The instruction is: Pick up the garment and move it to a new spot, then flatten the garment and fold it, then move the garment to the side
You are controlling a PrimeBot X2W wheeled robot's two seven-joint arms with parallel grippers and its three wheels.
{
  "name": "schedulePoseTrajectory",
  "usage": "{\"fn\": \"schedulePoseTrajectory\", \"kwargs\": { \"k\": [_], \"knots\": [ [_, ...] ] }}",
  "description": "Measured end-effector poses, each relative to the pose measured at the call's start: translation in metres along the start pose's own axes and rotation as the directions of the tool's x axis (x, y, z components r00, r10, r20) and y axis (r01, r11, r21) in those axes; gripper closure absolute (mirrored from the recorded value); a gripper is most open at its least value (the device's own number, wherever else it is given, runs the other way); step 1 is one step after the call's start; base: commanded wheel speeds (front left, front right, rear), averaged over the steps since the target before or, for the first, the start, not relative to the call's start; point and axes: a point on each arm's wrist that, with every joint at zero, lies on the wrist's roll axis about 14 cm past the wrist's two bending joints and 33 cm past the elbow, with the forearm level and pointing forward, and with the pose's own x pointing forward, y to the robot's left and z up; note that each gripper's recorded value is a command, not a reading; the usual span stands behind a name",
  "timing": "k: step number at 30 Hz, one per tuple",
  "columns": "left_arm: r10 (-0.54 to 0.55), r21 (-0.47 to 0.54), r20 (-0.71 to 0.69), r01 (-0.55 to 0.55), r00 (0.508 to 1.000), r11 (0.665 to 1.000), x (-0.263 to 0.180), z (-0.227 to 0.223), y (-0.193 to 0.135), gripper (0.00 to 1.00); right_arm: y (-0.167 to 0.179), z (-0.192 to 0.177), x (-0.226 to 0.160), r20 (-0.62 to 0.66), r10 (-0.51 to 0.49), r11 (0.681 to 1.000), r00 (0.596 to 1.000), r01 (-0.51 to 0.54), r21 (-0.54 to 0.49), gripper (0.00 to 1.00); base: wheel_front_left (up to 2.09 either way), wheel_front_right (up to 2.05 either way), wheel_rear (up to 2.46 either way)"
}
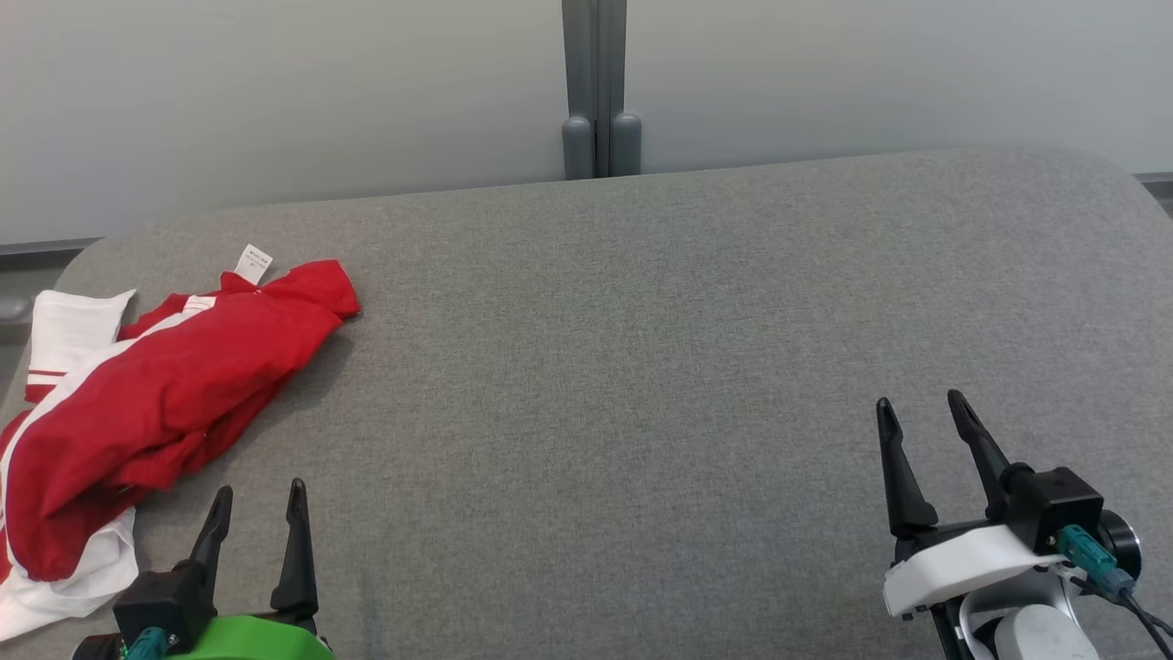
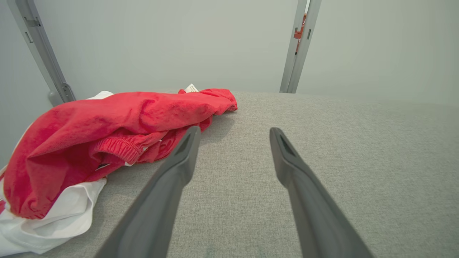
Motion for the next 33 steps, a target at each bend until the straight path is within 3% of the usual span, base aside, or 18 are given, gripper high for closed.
{"fn": "schedulePoseTrajectory", "kwargs": {
  "k": [13,33],
  "knots": [
    [-0.014,0.051,-0.002,0.014,1.000,0.999,-0.0015,-0.0031,-0.0026,0.00,0.0043,-0.0010,-0.0007,0.002,0.023,0.998,1.000,-0.023,-0.062,0.00,0.00,0.00,0.00],
    [-0.020,-0.028,-0.006,0.019,1.000,0.999,-0.0013,-0.0061,-0.0073,0.00,0.0016,0.0001,-0.0039,0.006,0.011,0.999,1.000,-0.011,-0.043,0.00,0.00,0.00,0.00]
  ]
}}
